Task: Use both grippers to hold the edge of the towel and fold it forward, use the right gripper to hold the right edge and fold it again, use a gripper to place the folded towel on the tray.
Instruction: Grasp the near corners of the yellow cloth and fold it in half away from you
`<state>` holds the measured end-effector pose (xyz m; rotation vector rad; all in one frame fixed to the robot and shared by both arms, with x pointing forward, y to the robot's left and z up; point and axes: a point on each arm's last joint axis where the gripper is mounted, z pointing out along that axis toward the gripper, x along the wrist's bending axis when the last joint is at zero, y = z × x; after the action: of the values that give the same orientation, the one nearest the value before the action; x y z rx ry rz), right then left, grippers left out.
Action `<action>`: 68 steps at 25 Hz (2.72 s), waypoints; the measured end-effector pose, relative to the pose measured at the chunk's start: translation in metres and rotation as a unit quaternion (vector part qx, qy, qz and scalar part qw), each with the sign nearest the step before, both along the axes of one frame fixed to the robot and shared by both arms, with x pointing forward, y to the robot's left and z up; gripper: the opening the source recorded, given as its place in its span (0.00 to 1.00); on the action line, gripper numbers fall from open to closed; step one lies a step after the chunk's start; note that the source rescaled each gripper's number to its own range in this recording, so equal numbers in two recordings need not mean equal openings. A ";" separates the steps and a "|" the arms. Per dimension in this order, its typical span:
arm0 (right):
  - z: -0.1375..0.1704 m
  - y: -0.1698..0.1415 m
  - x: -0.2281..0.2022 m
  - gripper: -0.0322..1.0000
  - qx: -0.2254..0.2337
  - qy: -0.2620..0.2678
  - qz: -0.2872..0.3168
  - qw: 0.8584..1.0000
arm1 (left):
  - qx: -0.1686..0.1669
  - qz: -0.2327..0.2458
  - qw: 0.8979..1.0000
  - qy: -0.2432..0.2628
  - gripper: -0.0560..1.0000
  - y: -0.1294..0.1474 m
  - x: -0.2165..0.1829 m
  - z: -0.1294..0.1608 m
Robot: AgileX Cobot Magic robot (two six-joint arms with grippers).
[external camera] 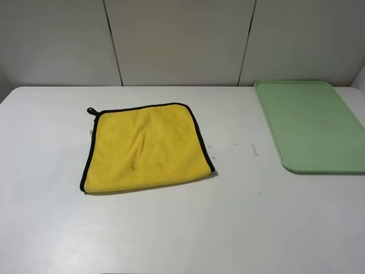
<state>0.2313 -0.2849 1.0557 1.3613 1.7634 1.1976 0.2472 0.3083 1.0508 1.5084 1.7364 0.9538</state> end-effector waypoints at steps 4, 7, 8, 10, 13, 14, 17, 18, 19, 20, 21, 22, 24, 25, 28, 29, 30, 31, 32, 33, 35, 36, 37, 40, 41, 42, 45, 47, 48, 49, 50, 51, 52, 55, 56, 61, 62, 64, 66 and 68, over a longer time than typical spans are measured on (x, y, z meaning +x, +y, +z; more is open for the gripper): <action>0.000 0.000 0.000 1.00 0.000 0.000 0.000 1.000 | 0.000 0.000 1.000 0.000 1.00 0.000 0.000 0.000; 0.000 0.000 0.000 1.00 0.000 0.000 0.000 1.000 | 0.000 0.000 1.000 0.000 1.00 0.000 0.000 0.000; 0.000 0.000 0.000 1.00 0.000 0.000 0.000 1.000 | 0.000 0.000 1.000 0.000 1.00 0.000 0.000 0.000; 0.000 0.000 0.000 1.00 0.000 0.000 0.000 1.000 | 0.000 0.000 1.000 0.000 1.00 0.000 0.000 0.000; 0.000 0.000 0.000 1.00 0.000 0.000 0.000 1.000 | 0.000 0.000 1.000 0.000 1.00 0.000 0.000 0.000; 0.000 0.000 0.000 1.00 0.000 0.000 0.000 1.000 | 0.000 0.000 1.000 0.000 1.00 0.000 0.000 0.000; 0.000 0.000 0.000 1.00 0.000 0.000 0.000 1.000 | 0.000 0.000 1.000 0.000 1.00 0.000 0.000 0.000; 0.000 0.000 0.000 1.00 0.001 0.000 0.001 1.000 | 0.000 0.000 1.000 0.000 1.00 0.000 0.000 0.000; 0.000 0.000 0.000 1.00 0.001 0.000 0.001 1.000 | 0.000 0.000 1.000 0.000 1.00 0.000 0.000 0.000; 0.000 0.000 0.000 1.00 0.001 0.000 0.001 1.000 | 0.000 0.000 1.000 0.000 1.00 0.000 0.000 0.000; 0.000 0.000 0.000 1.00 0.002 0.000 0.001 1.000 | 0.000 0.000 1.000 0.000 1.00 0.000 0.000 0.000; 0.000 0.000 0.000 1.00 0.002 0.000 0.001 1.000 | 0.000 0.000 1.000 0.000 1.00 0.000 0.000 0.000; 0.000 0.000 0.000 1.00 0.002 0.000 0.001 1.000 | 0.000 0.000 1.000 0.000 1.00 0.000 0.000 0.000; 0.000 0.000 0.000 1.00 0.002 0.000 0.001 1.000 | 0.000 0.000 1.000 0.000 1.00 0.000 0.000 0.000; 0.000 0.001 0.000 1.00 0.003 0.000 0.002 1.000 | 0.000 0.000 1.000 0.000 1.00 0.000 0.000 0.000; 0.000 0.001 0.000 1.00 0.003 0.000 0.002 1.000 | 0.000 0.000 1.000 0.000 1.00 0.000 0.000 0.000; 0.000 0.001 0.000 1.00 0.003 0.000 0.002 1.000 | 0.000 0.000 1.000 0.000 1.00 0.000 0.000 0.000; 0.000 0.001 0.000 1.00 0.003 0.000 0.002 1.000 | 0.000 0.000 1.000 0.000 1.00 0.000 0.000 0.000; 0.000 0.001 0.000 1.00 0.005 0.001 0.003 1.000 | 0.000 0.000 1.000 0.000 1.00 0.000 0.000 0.000; 0.000 0.001 0.000 1.00 0.006 0.001 0.004 1.000 | 0.000 0.000 1.000 0.000 1.00 0.000 0.000 0.000; 0.000 0.001 0.000 1.00 0.006 0.001 0.005 1.000 | 0.000 0.000 1.000 0.000 1.00 0.000 0.000 0.000; 0.000 0.001 0.000 1.00 0.005 0.000 0.006 1.000 | 0.000 0.000 1.000 0.000 1.00 0.000 0.000 0.000; 0.000 0.002 -0.001 1.00 0.007 0.000 0.009 1.000 | 0.000 -0.002 1.000 0.000 1.00 0.000 0.000 0.000; 0.001 0.003 -0.001 1.00 0.015 -0.003 0.026 1.000 | 0.000 -0.021 1.000 0.000 1.00 0.000 0.000 0.000; 0.003 0.004 -0.001 1.00 0.014 -0.009 0.031 0.999 | 0.000 -0.033 0.999 0.004 1.00 -0.001 0.002 0.000; 0.005 0.004 -0.002 1.00 0.013 -0.013 0.037 0.999 | 0.000 -0.045 0.999 0.009 1.00 -0.001 0.003 0.000; 0.022 0.005 0.000 1.00 0.007 -0.016 0.060 0.998 | 0.001 -0.084 0.996 0.039 1.00 -0.003 0.013 -0.001; 0.032 0.006 0.007 1.00 0.002 -0.005 0.072 0.997 | 0.004 -0.109 0.992 0.063 1.00 -0.005 0.020 -0.002; 0.036 0.007 0.011 1.00 -0.002 0.003 0.078 0.997 | 0.006 -0.123 0.989 0.076 1.00 -0.007 0.025 -0.003; 0.041 0.008 0.015 1.00 -0.007 0.006 0.085 0.996 | 0.008 -0.135 0.987 0.088 1.00 -0.009 0.028 -0.004; 0.046 0.010 0.020 1.00 -0.012 0.013 0.092 0.996 | 0.010 -0.147 0.984 0.101 1.00 -0.010 0.032 -0.005; 0.050 0.011 0.025 1.00 -0.019 0.019 0.099 0.995 | 0.012 -0.156 0.981 0.113 1.00 -0.012 0.036 -0.005; 0.054 0.013 0.029 1.00 -0.025 0.025 0.106 0.994 | 0.015 -0.164 0.978 0.124 1.00 -0.014 0.040 -0.004; 0.064 0.019 0.047 1.00 -0.046 0.046 0.128 0.990 | 0.021 -0.179 0.973 0.147 1.00 -0.020 0.052 0.000; 0.066 0.021 0.051 1.00 -0.053 0.051 0.135 0.988 | 0.023 -0.180 0.971 0.154 1.00 -0.021 0.056 0.003; 0.068 0.032 0.082 1.00 -0.107 0.082 0.173 0.976 | 0.029 -0.198 0.966 0.165 1.00 -0.030 0.075 0.022; 0.066 0.034 0.089 1.00 -0.118 0.089 0.181 0.972 | 0.030 -0.205 0.965 0.163 1.00 -0.033 0.078 0.027; 0.062 0.039 0.100 1.00 -0.134 0.103 0.196 0.966 | 0.035 -0.220 0.962 0.160 1.00 -0.038 0.084 0.036; 0.057 0.043 0.112 1.00 -0.151 0.112 0.211 0.959 | 0.046 -0.232 0.959 0.157 1.00 -0.042 0.090 0.044; 0.052 0.047 0.123 1.00 -0.170 0.124 0.227 0.951 | 0.065 -0.244 0.955 0.157 1.00 -0.047 0.097 0.049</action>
<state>0.3542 -0.2383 1.1075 0.9605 2.4259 0.9027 0.3439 0.2613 1.1001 2.1399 1.4054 0.6009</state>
